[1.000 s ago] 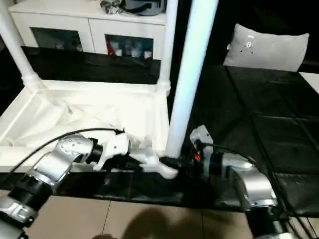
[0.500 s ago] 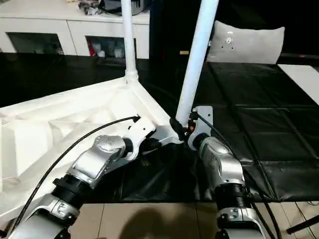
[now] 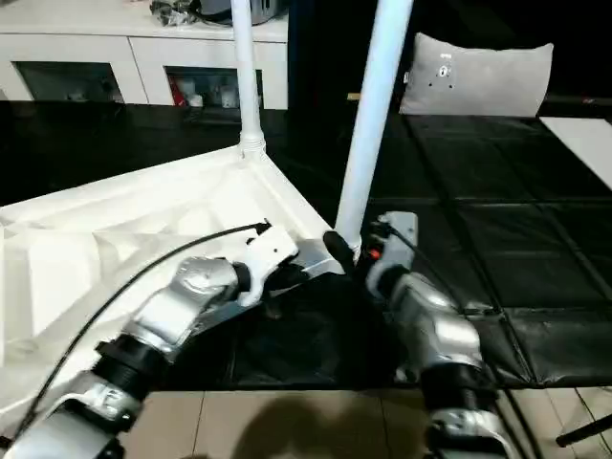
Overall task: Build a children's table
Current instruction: Rotate leg to tighten
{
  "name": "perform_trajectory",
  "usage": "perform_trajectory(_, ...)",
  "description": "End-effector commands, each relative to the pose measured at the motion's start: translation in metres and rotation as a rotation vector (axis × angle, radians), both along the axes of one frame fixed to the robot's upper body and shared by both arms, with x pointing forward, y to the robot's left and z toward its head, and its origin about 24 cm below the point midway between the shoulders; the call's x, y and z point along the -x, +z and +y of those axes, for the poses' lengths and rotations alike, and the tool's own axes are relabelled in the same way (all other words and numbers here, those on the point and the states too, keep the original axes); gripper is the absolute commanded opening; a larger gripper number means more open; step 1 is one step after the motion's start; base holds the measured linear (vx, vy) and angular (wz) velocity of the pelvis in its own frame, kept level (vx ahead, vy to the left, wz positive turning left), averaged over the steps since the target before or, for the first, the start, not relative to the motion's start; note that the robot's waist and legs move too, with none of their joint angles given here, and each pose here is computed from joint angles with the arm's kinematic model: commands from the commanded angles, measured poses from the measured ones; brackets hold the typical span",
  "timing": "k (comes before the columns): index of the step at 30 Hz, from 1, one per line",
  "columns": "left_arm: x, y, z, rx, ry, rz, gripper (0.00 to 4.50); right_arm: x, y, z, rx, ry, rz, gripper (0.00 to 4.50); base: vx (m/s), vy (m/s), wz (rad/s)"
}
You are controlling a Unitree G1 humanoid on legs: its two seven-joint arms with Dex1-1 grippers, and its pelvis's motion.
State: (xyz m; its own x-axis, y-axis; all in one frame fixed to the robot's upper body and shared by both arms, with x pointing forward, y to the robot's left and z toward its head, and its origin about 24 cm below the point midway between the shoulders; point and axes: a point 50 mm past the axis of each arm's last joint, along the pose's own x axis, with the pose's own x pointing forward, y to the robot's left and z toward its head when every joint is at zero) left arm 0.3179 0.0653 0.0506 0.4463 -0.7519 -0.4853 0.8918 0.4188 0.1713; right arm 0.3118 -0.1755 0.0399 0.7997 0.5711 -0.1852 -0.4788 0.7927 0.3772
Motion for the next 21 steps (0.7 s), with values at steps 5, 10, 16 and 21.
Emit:
perform_trajectory(5,0.011,-0.007,0.022,-0.079,-0.221,0.011,0.00,0.009,0.018,-0.009,0.050,0.233,-0.073,4.40,0.000,0.000,0.00)
perform_trajectory(10,0.020,-0.008,0.035,-0.133,-0.380,0.053,0.00,0.014,0.021,-0.009,0.079,0.392,-0.084,4.25,0.000,0.000,0.00)
perform_trajectory(16,0.027,-0.005,0.043,-0.145,-0.510,0.102,0.00,0.023,0.018,-0.004,0.069,0.559,-0.042,3.78,0.000,0.000,0.00)
perform_trajectory(21,0.028,-0.004,0.042,-0.140,-0.538,0.105,0.00,0.027,0.013,0.001,0.044,0.616,-0.009,3.33,0.000,0.000,0.00)
